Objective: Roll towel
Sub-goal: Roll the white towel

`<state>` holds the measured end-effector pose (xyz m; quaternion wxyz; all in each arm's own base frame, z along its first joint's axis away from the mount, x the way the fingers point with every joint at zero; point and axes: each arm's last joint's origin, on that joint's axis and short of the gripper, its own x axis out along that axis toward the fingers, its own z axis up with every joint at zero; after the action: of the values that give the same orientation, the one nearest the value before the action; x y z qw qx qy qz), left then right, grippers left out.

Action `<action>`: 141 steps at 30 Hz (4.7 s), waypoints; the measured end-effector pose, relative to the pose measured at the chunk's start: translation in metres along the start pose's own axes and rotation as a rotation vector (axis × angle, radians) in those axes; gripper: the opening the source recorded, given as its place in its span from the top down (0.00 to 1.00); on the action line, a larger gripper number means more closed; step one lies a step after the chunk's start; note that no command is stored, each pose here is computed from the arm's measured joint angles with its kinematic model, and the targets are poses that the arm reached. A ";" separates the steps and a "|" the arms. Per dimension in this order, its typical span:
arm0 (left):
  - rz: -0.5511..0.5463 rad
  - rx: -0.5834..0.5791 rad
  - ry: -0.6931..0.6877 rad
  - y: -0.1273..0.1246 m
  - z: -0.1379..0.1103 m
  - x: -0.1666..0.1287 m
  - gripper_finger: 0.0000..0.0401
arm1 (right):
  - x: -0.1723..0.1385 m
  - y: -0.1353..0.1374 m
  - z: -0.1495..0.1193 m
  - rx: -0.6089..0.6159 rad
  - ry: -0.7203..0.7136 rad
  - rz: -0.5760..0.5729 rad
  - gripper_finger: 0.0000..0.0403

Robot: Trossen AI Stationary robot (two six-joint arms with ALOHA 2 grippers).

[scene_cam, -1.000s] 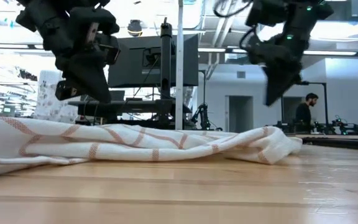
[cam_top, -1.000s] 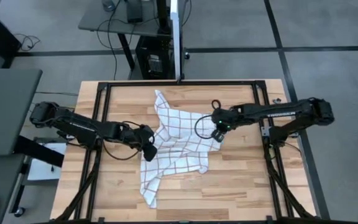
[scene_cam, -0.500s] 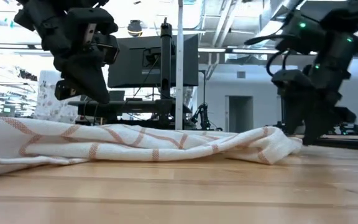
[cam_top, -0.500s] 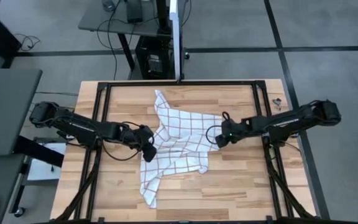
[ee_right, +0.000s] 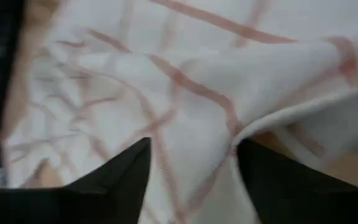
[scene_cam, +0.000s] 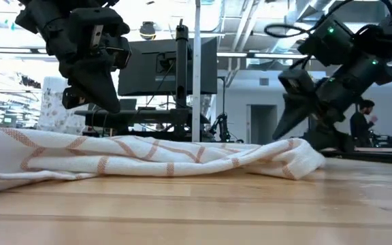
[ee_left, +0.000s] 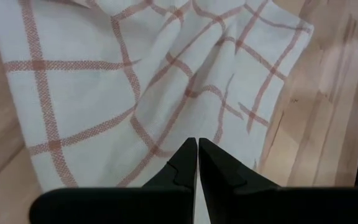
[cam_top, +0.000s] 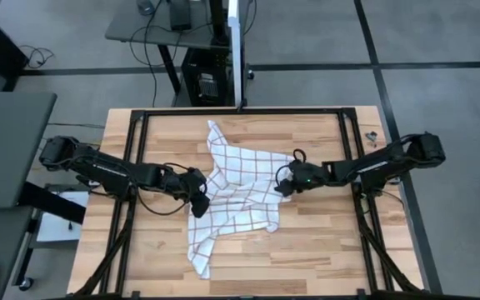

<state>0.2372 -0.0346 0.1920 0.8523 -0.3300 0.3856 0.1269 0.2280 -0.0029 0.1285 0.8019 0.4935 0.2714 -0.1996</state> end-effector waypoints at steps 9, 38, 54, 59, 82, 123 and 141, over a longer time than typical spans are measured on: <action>-0.070 0.045 -0.065 -0.013 0.013 -0.024 1.00 | -0.037 0.030 0.036 -0.104 -0.151 0.256 0.98; -0.339 0.275 -0.204 -0.079 0.032 0.020 0.80 | -0.076 0.045 0.099 -0.213 -0.374 0.229 1.00; 0.027 0.695 0.061 -0.131 0.041 0.133 0.65 | -0.073 0.041 0.093 -0.302 -0.301 0.178 1.00; 0.130 0.724 0.118 -0.131 0.030 0.161 0.65 | -0.073 0.041 0.093 -0.323 -0.303 0.175 1.00; 0.359 0.716 0.234 -0.160 0.036 0.093 1.00 | -0.076 -0.006 0.098 -0.369 -0.253 -0.309 1.00; 0.017 0.478 0.374 -0.139 0.064 -0.029 1.00 | -0.100 0.017 -0.016 -0.170 0.364 -0.279 0.48; -0.035 0.392 0.188 -0.012 0.056 0.089 1.00 | 0.001 0.046 -0.080 0.031 -0.042 -0.234 0.58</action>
<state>0.3351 -0.0100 0.1588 0.8626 -0.1750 0.4746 0.0031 0.2370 0.0892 0.1301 0.7709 0.4666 0.3069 -0.3063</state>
